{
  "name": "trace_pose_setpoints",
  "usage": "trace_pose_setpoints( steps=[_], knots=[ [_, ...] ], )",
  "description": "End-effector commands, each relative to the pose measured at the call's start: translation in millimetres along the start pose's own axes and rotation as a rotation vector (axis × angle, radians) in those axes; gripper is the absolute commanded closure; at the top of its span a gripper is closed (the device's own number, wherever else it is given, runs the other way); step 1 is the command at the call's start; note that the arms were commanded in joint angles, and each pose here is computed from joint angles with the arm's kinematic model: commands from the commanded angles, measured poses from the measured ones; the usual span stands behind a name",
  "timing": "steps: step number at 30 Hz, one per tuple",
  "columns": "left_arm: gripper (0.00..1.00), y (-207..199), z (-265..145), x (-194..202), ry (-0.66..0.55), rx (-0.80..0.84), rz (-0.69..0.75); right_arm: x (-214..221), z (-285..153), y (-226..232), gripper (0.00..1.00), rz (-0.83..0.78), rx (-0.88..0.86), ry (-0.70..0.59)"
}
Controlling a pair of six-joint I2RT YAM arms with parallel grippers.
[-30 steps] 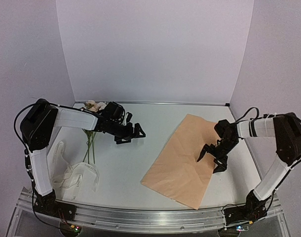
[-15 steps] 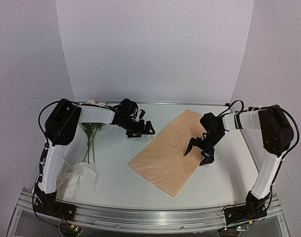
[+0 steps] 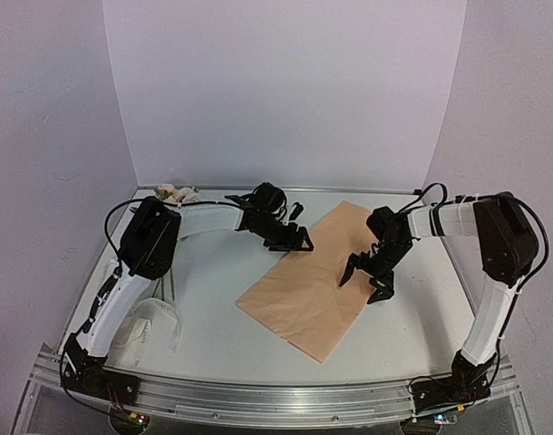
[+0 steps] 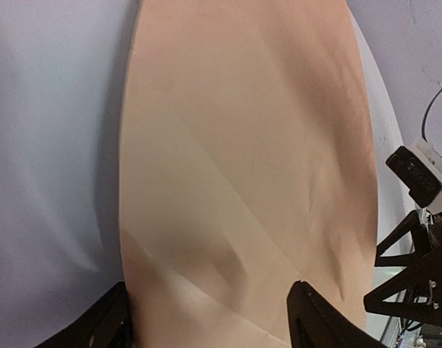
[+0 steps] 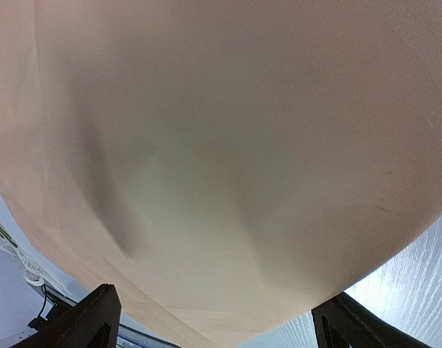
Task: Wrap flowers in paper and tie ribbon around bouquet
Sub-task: Pick up the corner of the folded wrapping paper at the center of the board.
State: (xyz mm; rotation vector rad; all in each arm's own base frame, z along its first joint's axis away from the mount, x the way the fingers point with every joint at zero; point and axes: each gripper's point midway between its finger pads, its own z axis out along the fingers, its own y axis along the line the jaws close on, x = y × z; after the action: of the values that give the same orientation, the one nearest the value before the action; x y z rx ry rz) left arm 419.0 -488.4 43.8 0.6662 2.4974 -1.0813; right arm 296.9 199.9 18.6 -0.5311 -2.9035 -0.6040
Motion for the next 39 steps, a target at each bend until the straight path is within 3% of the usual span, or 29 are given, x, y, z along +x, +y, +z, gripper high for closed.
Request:
trace_pose_setpoints(
  steps=[1, 5, 10, 18, 21, 25, 27, 32, 39],
  knots=[
    [0.41, -9, 3, 19, 0.058, 0.005, -0.032, -12, 16, -19, 0.06, -0.028, 0.112, -0.008],
    [0.66, -13, -14, 16, 0.015, -0.022, -0.044, -16, 17, -10, 0.06, -0.052, 0.106, 0.0],
    [0.77, -17, -46, 9, -0.053, -0.089, -0.047, -12, 17, 5, 0.06, -0.111, 0.114, 0.011],
    [0.81, -23, -85, 13, -0.082, -0.146, -0.073, 1, 24, 44, 0.06, -0.242, 0.124, 0.039],
    [0.7, -21, -95, 20, -0.084, -0.171, -0.097, 2, 26, 54, 0.05, -0.264, 0.125, 0.043],
    [0.7, -22, -107, 24, -0.093, -0.188, -0.114, 3, 29, 65, 0.04, -0.276, 0.113, 0.051],
    [0.72, -23, -112, 26, -0.092, -0.195, -0.119, 4, 30, 70, 0.04, -0.282, 0.104, 0.055],
    [0.87, -37, -134, 21, -0.115, -0.186, -0.113, 7, 31, 90, 0.02, -0.298, 0.058, 0.07],
    [0.91, -47, -169, 14, -0.14, -0.246, -0.107, 12, 30, 129, 0.02, -0.295, -0.014, 0.071]
  ],
)
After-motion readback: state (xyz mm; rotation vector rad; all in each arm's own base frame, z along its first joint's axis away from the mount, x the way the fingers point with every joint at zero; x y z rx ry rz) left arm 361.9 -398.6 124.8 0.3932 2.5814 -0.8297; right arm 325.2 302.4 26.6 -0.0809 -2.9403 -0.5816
